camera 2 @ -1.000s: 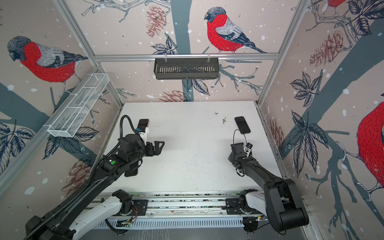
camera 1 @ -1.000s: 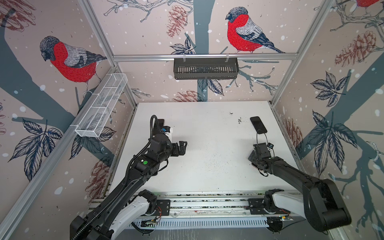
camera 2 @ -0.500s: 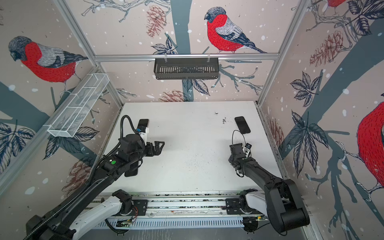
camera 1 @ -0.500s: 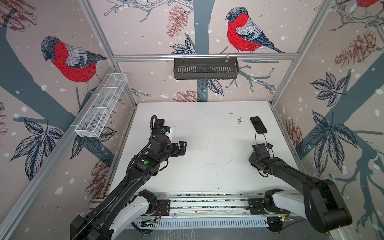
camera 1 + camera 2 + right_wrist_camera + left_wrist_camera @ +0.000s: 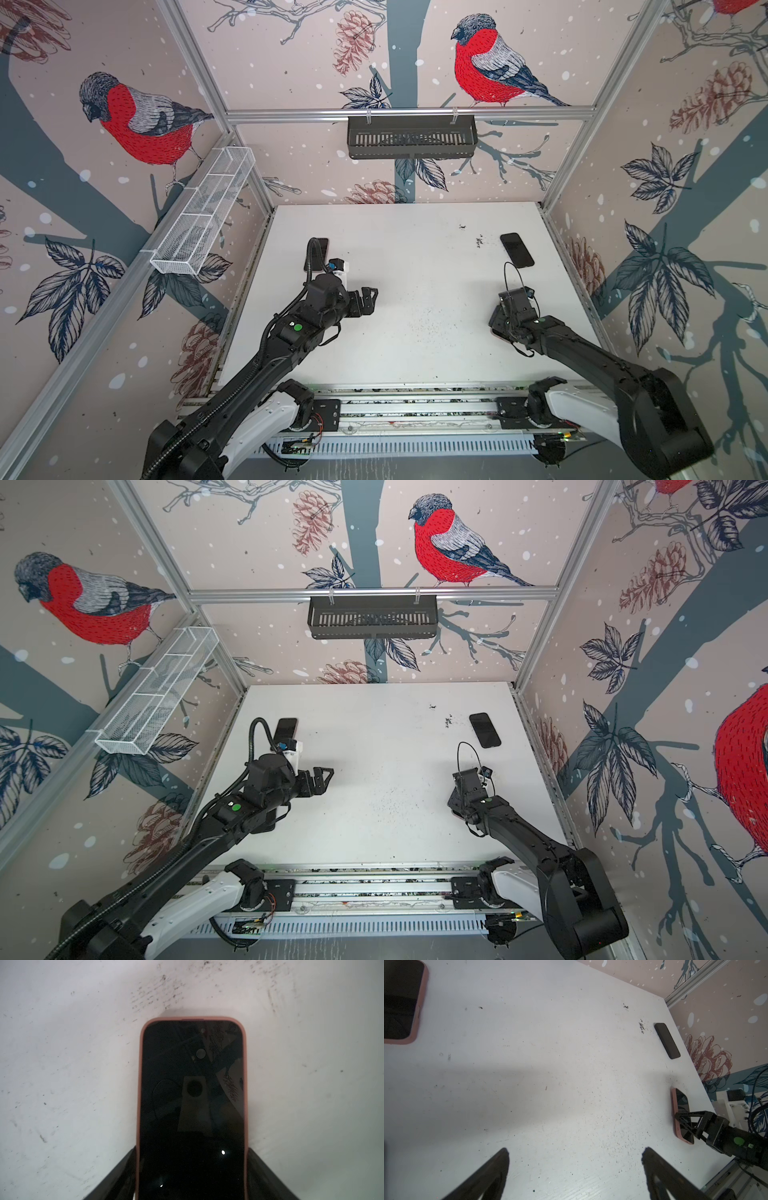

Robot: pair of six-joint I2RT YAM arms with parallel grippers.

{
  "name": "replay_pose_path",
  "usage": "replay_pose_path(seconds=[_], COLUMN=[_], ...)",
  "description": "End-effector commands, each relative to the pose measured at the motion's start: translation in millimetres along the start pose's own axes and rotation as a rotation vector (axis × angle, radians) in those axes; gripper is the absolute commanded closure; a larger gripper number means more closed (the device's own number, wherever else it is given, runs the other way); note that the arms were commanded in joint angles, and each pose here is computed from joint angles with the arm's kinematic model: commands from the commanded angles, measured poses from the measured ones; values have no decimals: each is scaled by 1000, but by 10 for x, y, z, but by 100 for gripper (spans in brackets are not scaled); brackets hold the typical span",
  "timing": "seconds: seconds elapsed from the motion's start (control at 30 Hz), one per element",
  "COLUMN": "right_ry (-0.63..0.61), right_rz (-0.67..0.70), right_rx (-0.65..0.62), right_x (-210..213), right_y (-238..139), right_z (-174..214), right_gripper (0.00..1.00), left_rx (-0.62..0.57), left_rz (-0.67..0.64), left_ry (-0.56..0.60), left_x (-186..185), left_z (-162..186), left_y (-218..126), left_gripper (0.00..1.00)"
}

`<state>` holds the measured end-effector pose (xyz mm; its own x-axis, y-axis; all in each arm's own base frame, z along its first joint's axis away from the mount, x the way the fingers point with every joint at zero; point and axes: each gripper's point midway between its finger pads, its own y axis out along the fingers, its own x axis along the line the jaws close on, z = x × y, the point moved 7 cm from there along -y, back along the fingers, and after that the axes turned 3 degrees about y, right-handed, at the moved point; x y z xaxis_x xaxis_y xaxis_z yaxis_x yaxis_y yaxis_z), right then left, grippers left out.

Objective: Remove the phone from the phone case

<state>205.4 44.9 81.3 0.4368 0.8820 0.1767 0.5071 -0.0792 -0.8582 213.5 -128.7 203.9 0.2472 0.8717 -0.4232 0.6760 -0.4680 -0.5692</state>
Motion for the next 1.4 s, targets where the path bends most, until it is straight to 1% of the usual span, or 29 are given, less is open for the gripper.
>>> replay_pose_path(seconds=[0.0,0.13,0.43,0.63,0.8,0.97,1.03,1.1,1.27,1.37], right_ry=[-31,-76,-217,-340,-455,-573,-614,-648,-698,-723], right_rz=[-52,-102,-252,-360,-456,-509,-519,-521,-540,-555], right_rx=[-7,-15,-56,-126,-176,-238,-251,-264,-313,-341], right_x=[107,244,618,896,1138,1341,1411,1478,1624,1692], right_y=[-12,-38,-184,-355,-544,-730,-773,-813,-924,-996], right_z=[-17,8,123,228,333,446,491,526,606,663], right_gripper=[45,47,52,56,58,60,61,61,62,62], left_rx=[-50,-50,-32,-25,-20,-1,10,24,47,60], left_rz=[62,102,240,339,431,489,497,498,494,498], left_ry=[-30,-49,-127,-164,-187,-162,-151,-133,-111,-103], left_x=[-106,-207,-413,-573,-672,-779,-809,-833,-842,-851], left_z=[-28,19,96,135,169,202,223,239,286,305], left_y=[43,102,299,428,510,567,590,613,659,679], left_gripper=[1,1,3,3,7,11,13,17,25,29])
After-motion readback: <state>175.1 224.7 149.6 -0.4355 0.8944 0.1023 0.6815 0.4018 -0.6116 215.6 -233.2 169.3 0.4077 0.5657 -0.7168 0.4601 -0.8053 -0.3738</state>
